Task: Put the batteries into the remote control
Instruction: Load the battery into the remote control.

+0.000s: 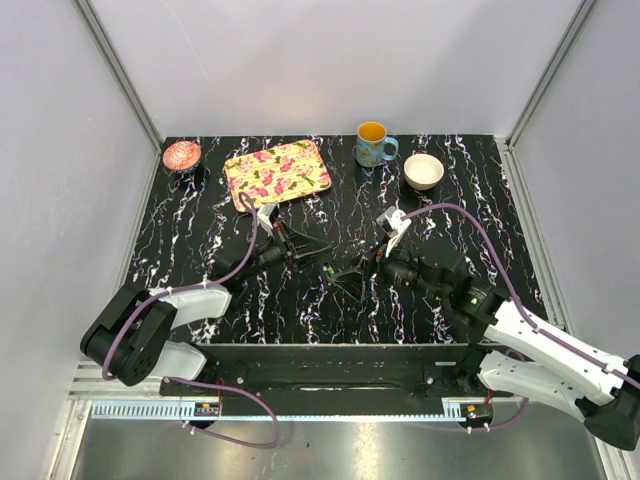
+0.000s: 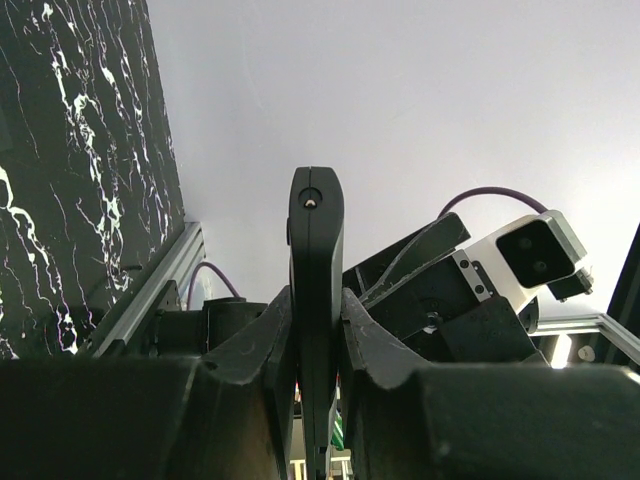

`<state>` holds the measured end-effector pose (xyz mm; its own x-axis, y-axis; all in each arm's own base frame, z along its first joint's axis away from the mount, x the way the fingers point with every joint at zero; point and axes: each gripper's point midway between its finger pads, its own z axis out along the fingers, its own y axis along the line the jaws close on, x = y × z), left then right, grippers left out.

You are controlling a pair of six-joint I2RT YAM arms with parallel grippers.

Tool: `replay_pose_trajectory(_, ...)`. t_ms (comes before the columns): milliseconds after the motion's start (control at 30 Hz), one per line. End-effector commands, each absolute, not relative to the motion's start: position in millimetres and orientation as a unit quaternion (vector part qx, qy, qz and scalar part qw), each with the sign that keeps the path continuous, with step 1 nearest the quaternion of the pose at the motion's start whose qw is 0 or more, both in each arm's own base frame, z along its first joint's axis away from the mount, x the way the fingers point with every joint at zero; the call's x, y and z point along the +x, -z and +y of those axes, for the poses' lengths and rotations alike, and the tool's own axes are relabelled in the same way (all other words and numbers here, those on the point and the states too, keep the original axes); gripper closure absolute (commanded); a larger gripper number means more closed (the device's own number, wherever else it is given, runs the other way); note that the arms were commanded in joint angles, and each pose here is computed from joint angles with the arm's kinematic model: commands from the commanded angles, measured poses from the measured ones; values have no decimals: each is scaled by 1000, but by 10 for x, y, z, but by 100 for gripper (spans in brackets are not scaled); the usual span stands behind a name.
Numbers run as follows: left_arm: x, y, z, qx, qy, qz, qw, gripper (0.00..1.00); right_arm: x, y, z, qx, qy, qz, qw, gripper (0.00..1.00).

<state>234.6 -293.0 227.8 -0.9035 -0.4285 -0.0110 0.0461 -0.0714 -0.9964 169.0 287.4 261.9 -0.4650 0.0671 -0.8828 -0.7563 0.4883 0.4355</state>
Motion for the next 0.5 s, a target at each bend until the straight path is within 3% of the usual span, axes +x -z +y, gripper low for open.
replay_pose_trajectory(0, 2290, -2575, -2918, -117, 741, 637, 178, 100, 1687, -2781, 2927, -247, -473, 695, 481, 18)
replay_pose_trajectory(467, 2261, -2671, -2897, -112, 743, 633, 185, 100, 1646, -2622, 2919, -255, -482, 701, 460, 18)
